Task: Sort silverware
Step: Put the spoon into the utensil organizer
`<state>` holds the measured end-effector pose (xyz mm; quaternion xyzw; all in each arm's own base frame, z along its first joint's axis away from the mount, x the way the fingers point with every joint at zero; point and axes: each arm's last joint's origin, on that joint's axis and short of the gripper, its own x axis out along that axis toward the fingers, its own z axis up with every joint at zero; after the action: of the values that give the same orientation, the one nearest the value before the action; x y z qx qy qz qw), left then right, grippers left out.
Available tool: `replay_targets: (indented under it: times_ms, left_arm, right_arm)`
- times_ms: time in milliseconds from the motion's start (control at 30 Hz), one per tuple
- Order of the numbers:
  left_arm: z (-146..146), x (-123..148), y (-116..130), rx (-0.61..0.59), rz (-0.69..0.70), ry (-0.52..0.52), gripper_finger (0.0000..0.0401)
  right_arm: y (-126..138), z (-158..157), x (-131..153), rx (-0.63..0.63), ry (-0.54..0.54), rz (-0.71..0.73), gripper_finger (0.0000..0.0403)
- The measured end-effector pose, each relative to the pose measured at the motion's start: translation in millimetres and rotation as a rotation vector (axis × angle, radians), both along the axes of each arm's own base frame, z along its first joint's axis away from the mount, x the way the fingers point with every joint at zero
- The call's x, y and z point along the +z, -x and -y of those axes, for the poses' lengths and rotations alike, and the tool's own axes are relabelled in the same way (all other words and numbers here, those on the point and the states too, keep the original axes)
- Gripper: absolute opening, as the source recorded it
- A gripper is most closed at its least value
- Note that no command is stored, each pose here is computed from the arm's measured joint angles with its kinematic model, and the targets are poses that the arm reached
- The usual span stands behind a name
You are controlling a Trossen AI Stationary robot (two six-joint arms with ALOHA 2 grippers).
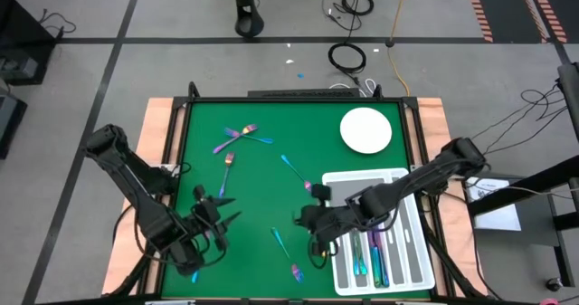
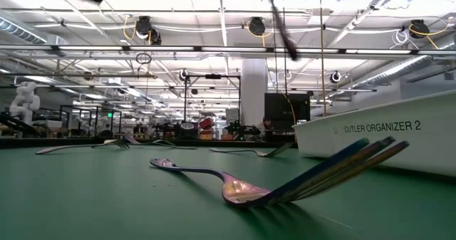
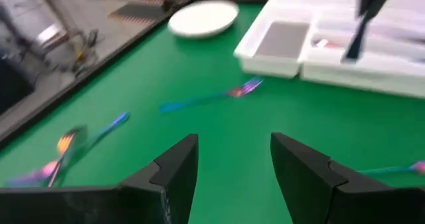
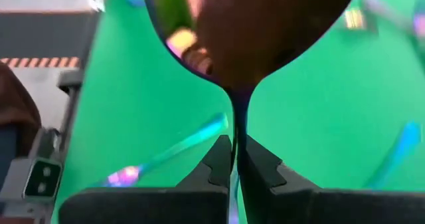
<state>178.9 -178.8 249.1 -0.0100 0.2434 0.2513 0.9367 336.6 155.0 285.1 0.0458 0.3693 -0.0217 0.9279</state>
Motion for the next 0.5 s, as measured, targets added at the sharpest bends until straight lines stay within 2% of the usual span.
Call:
replay_targets:
  times_ms: [133,267,500]
  left_arm:
    - [-8,-17,6,0.060,0.000,0.011,0.0192]
    - [-13,-29,8,0.083,0.009,-0.040,0.0192]
    - [-24,-27,4,0.098,-0.021,-0.098,0.0192]
  right_arm:
    - [12,3,-6,-0.109,-0.104,-0.141,0.0001]
    - [23,7,-9,-0.247,-0.189,-0.246,0.0002]
    - [46,7,-16,-0.551,-0.251,-0.393,0.0003]
